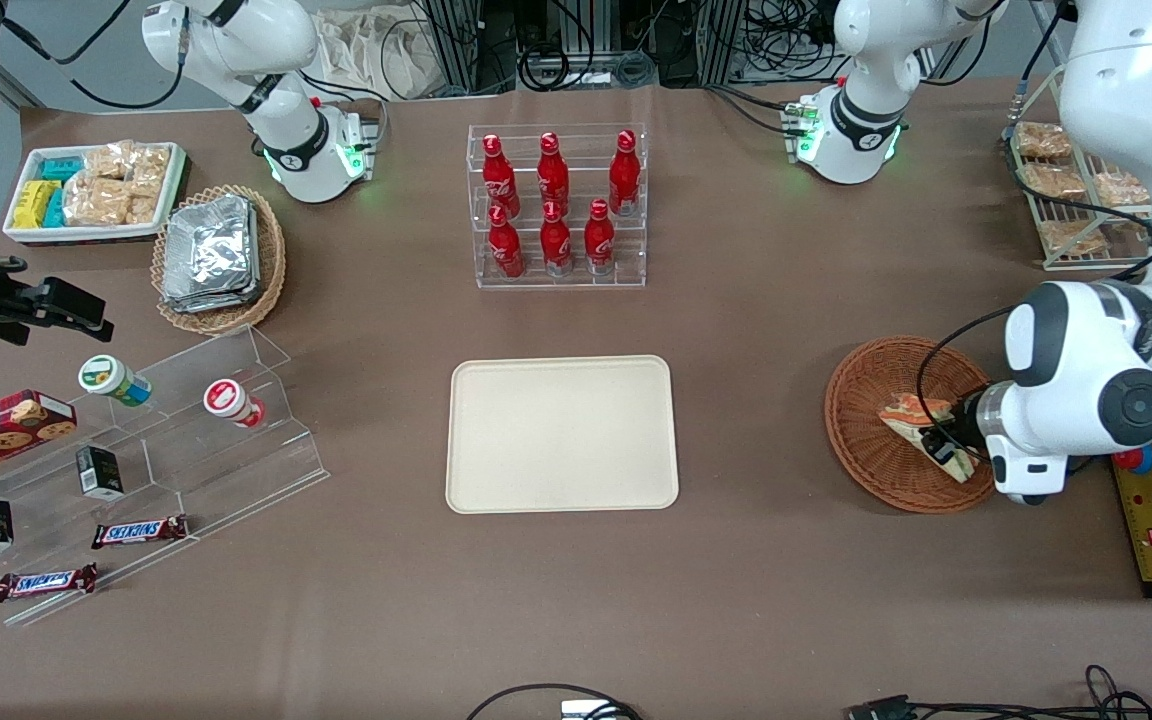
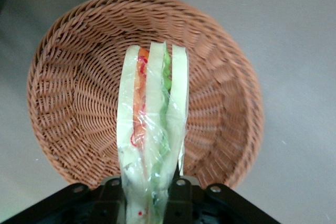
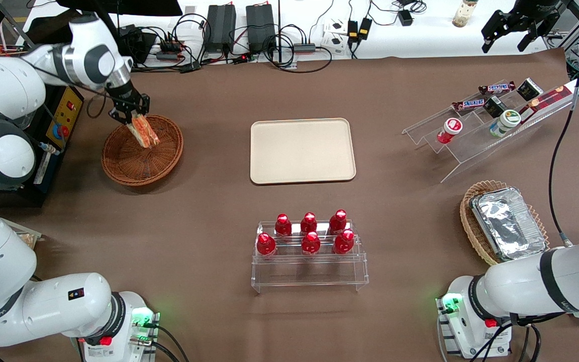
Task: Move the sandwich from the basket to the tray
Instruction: 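Lift the sandwich and carry it with the left gripper over the cream tray, then lower the sandwich onto the tray and open the left gripper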
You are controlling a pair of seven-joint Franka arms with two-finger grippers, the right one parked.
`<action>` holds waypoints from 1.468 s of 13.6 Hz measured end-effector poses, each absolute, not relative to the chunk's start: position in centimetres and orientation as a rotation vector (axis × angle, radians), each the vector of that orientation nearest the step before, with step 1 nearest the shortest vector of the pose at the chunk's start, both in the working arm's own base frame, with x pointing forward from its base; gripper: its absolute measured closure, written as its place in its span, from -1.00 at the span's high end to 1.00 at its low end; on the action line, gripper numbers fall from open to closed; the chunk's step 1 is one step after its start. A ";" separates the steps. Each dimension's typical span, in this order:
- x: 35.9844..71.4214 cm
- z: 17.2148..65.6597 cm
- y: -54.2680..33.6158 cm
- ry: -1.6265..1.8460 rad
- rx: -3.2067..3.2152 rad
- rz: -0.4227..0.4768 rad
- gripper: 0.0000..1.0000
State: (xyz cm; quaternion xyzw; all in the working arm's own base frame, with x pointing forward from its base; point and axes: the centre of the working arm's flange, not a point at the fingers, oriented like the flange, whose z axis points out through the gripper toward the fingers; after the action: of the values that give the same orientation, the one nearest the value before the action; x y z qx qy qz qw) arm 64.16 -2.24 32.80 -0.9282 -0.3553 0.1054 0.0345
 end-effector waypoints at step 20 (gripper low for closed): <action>56.7 22.7 -44.5 -0.009 -3.078 0.302 -0.62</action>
State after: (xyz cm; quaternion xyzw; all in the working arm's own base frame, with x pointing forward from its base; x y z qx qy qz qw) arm 56.68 -44.54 22.73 -0.9949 -0.0031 0.0975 0.0246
